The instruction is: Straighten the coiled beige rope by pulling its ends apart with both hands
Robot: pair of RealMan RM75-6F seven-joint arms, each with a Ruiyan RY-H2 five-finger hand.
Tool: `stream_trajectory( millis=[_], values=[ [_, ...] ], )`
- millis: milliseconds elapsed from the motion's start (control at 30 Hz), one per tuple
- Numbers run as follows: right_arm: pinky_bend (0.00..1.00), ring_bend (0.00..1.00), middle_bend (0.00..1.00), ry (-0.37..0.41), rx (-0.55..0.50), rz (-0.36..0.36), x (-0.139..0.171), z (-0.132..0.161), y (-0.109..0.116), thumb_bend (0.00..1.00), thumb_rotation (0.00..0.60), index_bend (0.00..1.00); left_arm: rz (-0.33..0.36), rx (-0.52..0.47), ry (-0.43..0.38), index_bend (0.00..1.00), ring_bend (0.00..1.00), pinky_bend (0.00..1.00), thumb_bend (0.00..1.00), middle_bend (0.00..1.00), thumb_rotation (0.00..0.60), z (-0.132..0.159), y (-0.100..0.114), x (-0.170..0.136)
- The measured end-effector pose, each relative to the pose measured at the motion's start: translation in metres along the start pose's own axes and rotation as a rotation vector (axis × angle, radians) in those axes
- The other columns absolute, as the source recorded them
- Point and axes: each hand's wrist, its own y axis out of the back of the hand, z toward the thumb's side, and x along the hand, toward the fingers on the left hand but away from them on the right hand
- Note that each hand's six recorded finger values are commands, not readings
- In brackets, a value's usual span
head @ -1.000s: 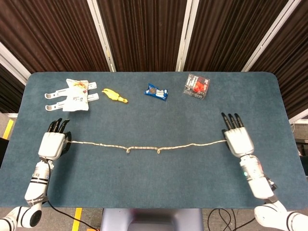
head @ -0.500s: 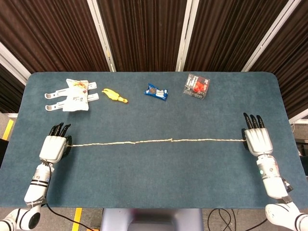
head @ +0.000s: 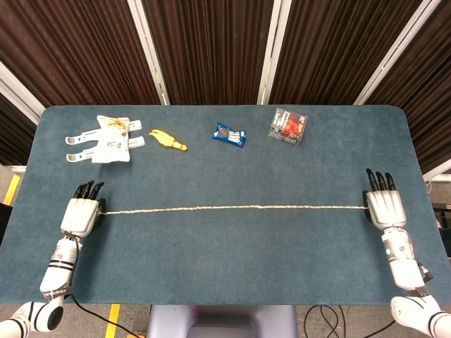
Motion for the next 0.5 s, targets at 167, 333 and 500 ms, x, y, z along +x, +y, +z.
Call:
stream_trajectory(
  millis=[167, 333, 500],
  values=[
    [0.00, 0.00, 0.10, -0.003, 0.004, 0.008, 0.000, -0.001, -0.004, 0.55, 0.600, 0.79, -0.004, -0.001, -0.001, 0.59, 0.00, 0.13, 0.43, 0.10, 0.600, 0.000, -0.002, 0.001],
    [0.00, 0.00, 0.10, -0.016, 0.022, 0.030, 0.001, -0.004, -0.014, 0.55, 0.600, 0.79, -0.024, -0.001, 0.006, 0.58, 0.00, 0.13, 0.43, 0.10, 0.600, -0.005, -0.009, 0.002],
    [0.00, 0.00, 0.10, -0.017, 0.031, 0.056, 0.002, -0.004, -0.024, 0.55, 0.600, 0.71, -0.055, -0.016, 0.001, 0.55, 0.00, 0.13, 0.43, 0.10, 0.600, -0.006, -0.018, 0.003]
  ],
)
